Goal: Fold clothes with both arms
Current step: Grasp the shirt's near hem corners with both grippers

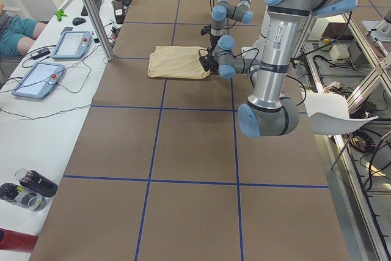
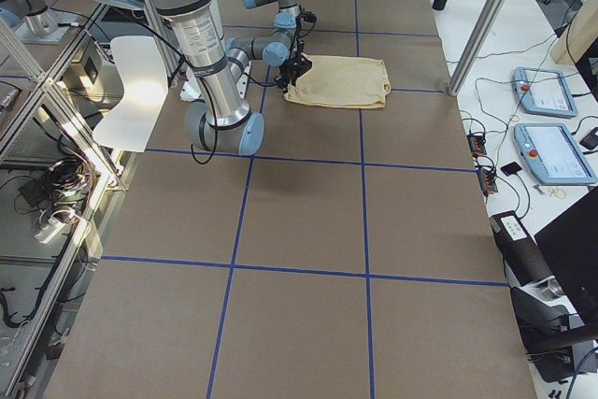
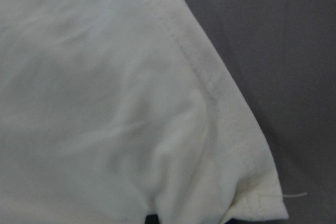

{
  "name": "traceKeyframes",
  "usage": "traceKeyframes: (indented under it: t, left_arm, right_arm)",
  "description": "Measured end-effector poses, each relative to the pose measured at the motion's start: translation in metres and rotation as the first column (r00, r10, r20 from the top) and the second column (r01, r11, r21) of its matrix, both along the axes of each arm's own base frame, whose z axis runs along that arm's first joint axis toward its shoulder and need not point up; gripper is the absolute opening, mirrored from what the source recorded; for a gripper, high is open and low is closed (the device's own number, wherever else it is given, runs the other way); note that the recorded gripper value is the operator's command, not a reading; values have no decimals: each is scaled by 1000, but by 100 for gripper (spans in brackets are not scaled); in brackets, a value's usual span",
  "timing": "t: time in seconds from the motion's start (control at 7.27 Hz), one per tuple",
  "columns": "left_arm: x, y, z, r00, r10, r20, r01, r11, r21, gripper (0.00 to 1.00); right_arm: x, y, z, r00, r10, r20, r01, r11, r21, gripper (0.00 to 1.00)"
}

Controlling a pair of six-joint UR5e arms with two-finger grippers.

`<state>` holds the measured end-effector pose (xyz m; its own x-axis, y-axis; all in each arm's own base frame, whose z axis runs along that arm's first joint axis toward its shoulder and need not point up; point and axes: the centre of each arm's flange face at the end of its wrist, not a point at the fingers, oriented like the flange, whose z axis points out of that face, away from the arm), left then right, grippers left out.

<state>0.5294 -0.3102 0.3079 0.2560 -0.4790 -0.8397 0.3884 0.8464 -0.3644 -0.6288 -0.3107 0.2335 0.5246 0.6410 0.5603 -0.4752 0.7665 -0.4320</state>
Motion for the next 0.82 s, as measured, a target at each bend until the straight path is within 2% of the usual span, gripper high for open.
traceKeyframes:
  t: [0.55, 0.82]
  left_arm:
    - [-1, 0, -2, 1000, 0, -5, 0, 1000, 1, 0]
    - [-5, 1, -18, 999, 0, -35, 0, 1000, 10, 0]
  right_arm:
    - [9, -5, -7, 1000, 7, 13, -7, 1000, 2, 0]
    - [21, -4, -8, 1000, 5, 26, -6, 1000, 5, 0]
